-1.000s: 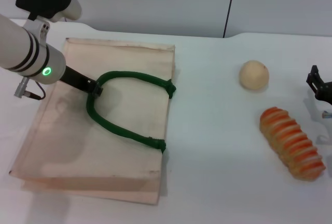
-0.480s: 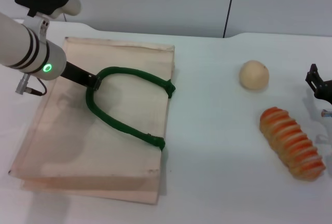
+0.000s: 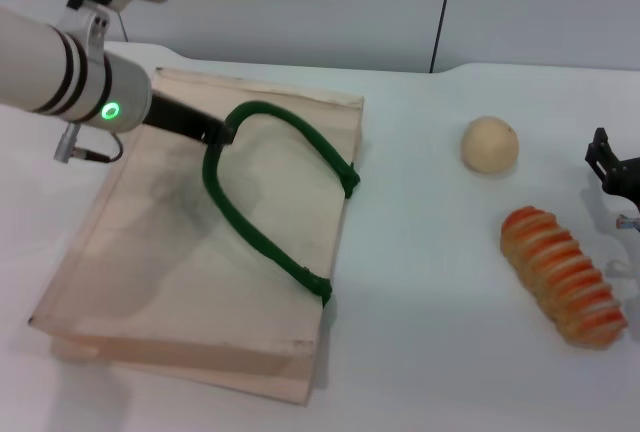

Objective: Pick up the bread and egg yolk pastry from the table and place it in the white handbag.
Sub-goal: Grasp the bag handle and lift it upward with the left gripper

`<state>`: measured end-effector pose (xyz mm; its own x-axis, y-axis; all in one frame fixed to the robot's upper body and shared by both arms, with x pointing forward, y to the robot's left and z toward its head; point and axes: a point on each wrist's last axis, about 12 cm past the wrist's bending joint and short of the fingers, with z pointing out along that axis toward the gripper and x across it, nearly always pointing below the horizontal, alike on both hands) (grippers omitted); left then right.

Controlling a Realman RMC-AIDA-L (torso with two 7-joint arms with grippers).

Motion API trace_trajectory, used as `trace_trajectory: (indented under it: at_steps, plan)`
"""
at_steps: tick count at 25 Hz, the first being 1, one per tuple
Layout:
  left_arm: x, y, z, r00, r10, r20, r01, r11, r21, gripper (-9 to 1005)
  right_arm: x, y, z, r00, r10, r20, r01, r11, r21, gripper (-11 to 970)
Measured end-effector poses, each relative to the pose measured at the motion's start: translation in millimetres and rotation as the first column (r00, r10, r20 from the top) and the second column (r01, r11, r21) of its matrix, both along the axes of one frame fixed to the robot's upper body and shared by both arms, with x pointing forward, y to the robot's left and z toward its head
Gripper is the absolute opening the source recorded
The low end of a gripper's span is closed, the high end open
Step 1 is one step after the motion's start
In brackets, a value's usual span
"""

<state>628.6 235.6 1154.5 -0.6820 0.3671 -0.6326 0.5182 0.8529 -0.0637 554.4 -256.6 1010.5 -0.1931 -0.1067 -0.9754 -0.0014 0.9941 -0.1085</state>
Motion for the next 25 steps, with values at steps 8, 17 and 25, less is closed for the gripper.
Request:
trace_trajectory:
  at_steps: [8, 17, 25]
  plan:
    - [-7.3, -1, 22.7, 0.996, -0.036, 0.082, 0.041, 0.997, -0.06, 123, -0.3, -2, -1.6, 1.0, 0.001, -0.011, -0.001, 1.0, -0.01, 864]
    - [-18.9, -3, 58.6, 0.979, -0.068, 0.192, 0.08, 0.995, -0.054, 122, -0.6, -2, -4.4, 0.999, 0.01, -0.035, -0.01, 1.0, -0.016, 865]
    - [-32.9, 1, 94.9, 0.956, -0.091, 0.279, 0.108, 0.993, -0.046, 123, -3.3, 12, -4.3, 0.997, 0.06, -0.037, -0.06, 0.998, -0.002, 863]
